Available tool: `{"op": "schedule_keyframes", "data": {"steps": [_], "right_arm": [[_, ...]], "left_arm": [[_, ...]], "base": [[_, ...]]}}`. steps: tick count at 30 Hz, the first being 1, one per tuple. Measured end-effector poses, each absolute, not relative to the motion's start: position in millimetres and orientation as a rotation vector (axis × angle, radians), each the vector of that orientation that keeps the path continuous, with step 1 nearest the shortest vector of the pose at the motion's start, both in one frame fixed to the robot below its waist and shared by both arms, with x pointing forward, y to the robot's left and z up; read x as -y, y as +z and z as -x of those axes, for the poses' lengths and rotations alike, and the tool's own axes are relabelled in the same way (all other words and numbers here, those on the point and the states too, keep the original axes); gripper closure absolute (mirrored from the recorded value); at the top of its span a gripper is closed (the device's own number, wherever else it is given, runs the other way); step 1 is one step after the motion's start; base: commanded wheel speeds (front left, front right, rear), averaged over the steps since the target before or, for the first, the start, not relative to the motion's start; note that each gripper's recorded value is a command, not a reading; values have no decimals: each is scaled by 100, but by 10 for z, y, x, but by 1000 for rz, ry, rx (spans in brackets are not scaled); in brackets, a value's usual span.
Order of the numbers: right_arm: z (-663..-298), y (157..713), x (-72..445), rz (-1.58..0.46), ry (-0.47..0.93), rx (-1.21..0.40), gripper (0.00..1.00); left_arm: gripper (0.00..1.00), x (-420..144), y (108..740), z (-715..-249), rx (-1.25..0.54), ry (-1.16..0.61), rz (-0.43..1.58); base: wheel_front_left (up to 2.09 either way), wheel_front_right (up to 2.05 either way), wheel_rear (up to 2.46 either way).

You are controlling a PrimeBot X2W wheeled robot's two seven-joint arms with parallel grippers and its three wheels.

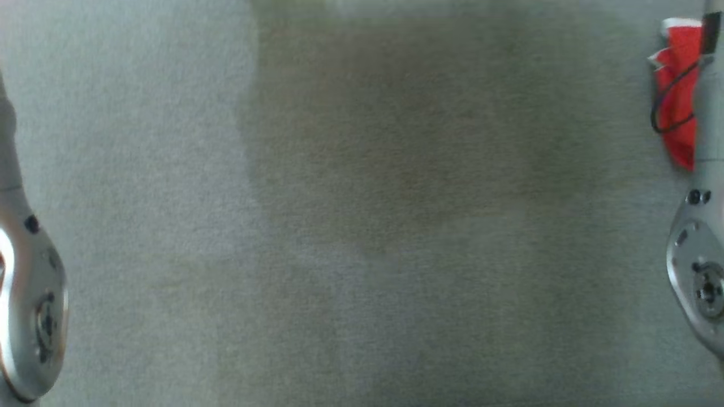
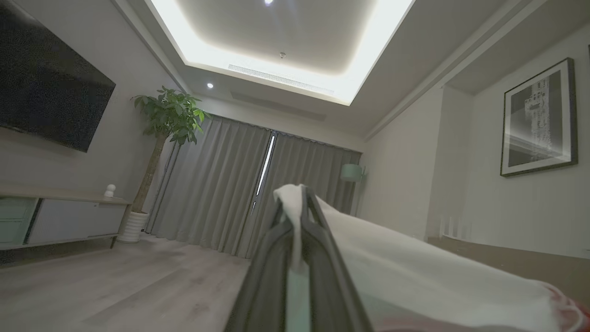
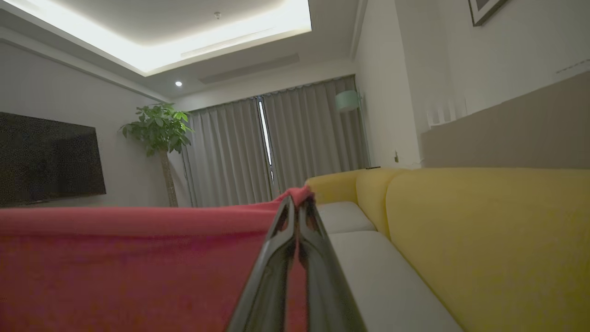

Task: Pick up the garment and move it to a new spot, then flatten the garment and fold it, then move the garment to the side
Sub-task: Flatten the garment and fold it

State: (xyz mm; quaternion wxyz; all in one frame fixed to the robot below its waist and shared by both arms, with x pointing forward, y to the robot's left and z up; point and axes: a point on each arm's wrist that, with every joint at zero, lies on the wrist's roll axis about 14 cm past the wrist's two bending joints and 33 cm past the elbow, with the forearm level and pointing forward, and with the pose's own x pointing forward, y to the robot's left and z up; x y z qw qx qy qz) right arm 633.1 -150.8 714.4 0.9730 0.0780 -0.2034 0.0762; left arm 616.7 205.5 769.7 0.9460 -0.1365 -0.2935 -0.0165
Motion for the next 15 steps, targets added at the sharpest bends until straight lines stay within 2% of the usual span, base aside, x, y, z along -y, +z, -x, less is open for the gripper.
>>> {"op": "schedule_keyframes", "data": {"steps": [8, 15], "right_arm": [[-6606, 6051, 1485, -146, 129, 162, 100], [-6239, 4905, 1600, -95, 113, -161, 100]], "left_arm": [[100, -2119, 6602, -6303, 344, -29, 233], [100, -2054, 5408, -5876, 62, -42, 212]], "base": [[0, 0, 0], [0, 0, 0]]}}
